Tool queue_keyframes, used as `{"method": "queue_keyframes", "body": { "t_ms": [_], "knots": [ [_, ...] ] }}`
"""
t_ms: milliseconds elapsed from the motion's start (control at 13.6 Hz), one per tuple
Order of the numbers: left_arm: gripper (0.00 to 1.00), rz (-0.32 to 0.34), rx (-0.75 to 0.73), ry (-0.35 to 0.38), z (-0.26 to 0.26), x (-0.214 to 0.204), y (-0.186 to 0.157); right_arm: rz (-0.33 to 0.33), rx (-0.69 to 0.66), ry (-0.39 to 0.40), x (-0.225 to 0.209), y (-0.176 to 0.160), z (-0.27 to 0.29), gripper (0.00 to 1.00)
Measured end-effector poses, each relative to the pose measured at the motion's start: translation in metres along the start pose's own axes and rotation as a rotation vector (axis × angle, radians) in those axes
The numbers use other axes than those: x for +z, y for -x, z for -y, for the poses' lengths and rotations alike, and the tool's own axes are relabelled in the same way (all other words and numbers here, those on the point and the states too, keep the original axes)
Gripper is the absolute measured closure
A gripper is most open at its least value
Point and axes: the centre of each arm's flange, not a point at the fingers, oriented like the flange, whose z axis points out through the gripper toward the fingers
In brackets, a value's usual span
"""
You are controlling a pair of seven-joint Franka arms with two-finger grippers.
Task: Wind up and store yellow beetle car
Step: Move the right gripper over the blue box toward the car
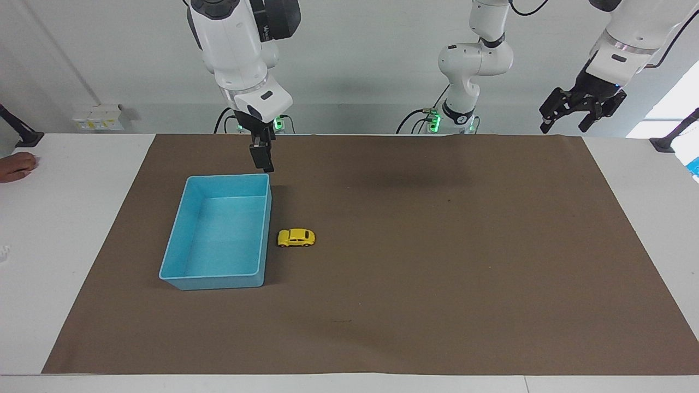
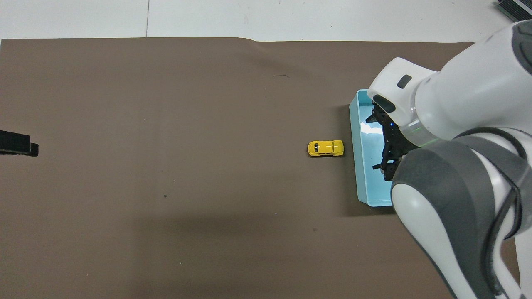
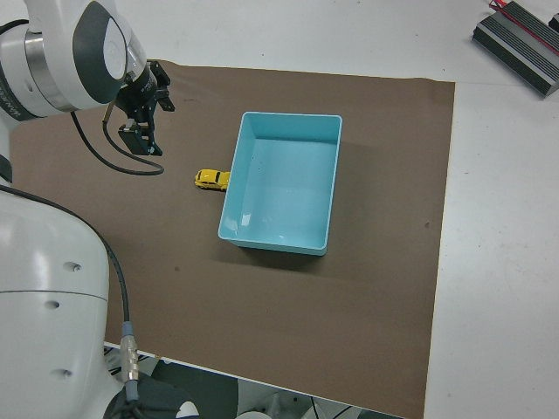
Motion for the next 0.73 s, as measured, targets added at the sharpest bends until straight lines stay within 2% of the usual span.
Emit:
{"method": "queue_keyframes", "body": {
  "t_ms": [733],
  "knots": [
    [0.0, 0.018, -0.001, -0.001, 0.0, 0.008, -0.004, -0.003, 0.005, -0.003, 0.066, -0.001, -0.022, 0.0]
  ]
}}
